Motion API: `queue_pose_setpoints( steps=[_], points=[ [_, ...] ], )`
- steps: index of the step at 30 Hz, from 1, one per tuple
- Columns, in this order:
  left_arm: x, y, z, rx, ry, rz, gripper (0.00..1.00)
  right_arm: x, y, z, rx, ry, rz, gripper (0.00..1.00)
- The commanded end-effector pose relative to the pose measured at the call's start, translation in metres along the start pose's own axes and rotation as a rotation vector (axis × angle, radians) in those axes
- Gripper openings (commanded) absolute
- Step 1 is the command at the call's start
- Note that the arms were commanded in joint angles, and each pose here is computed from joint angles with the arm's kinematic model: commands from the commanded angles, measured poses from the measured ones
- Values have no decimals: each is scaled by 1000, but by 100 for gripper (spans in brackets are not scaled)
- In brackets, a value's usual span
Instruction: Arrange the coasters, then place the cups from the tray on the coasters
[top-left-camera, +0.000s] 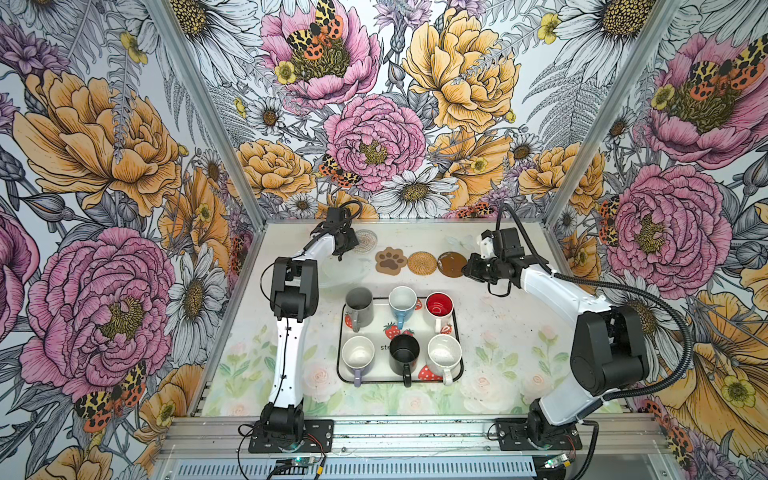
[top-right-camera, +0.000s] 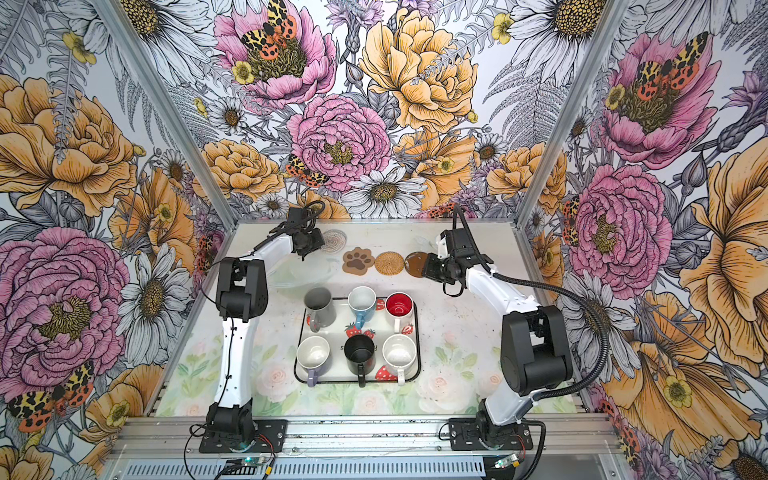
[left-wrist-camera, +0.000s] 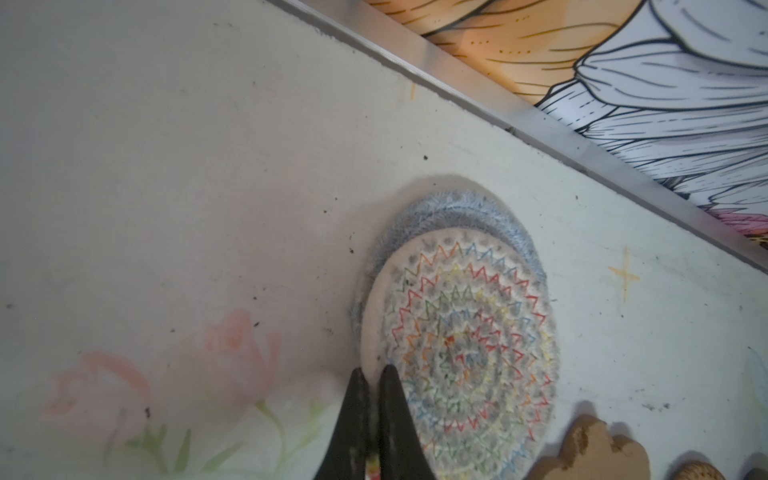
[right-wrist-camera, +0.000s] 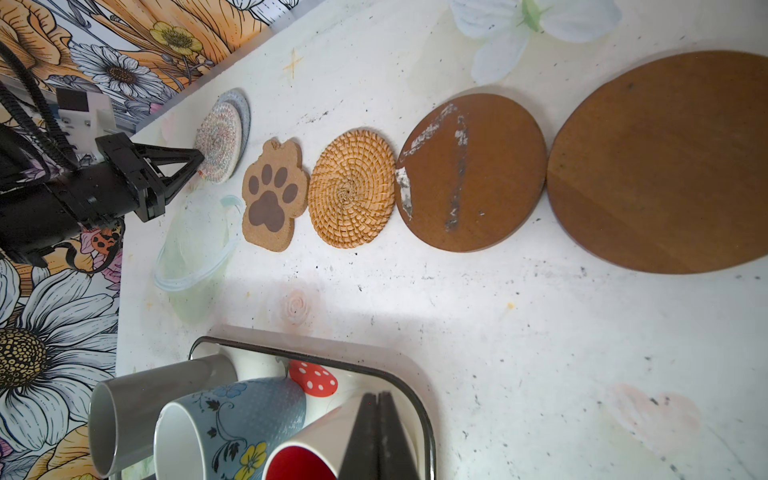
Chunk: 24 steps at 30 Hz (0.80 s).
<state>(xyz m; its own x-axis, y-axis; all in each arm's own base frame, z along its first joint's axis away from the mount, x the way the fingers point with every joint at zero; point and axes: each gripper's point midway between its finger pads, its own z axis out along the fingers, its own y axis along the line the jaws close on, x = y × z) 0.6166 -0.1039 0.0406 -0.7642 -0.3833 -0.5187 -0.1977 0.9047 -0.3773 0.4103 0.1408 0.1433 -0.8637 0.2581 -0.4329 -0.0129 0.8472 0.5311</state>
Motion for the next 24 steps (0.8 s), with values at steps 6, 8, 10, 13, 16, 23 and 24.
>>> queue_pose_setpoints(
  steps=[6, 8, 10, 13, 16, 23, 24],
  points=[
    [-3, -10, -39, 51, -30, -6, 0, -5, 11, 0, -11, -13, -14, 0],
    [-7, -15, -49, 75, -50, -14, 0, -5, 12, -1, -13, -14, -15, 0],
    [-12, -22, -58, 102, -70, -18, 0, -4, 12, -1, -13, -13, -17, 0],
    [-20, -29, -72, 126, -96, -19, 0, -3, 12, 0, -13, -11, -18, 0],
    [-24, -30, -82, 134, -110, -17, 0, -2, 13, 0, -14, -9, -19, 0],
    [-32, -18, -102, 133, -151, -38, 0, -1, 15, 1, -16, -6, -25, 0],
    [-32, -13, -104, 125, -154, -44, 0, -1, 15, 2, -15, -5, -23, 0]
  ],
)
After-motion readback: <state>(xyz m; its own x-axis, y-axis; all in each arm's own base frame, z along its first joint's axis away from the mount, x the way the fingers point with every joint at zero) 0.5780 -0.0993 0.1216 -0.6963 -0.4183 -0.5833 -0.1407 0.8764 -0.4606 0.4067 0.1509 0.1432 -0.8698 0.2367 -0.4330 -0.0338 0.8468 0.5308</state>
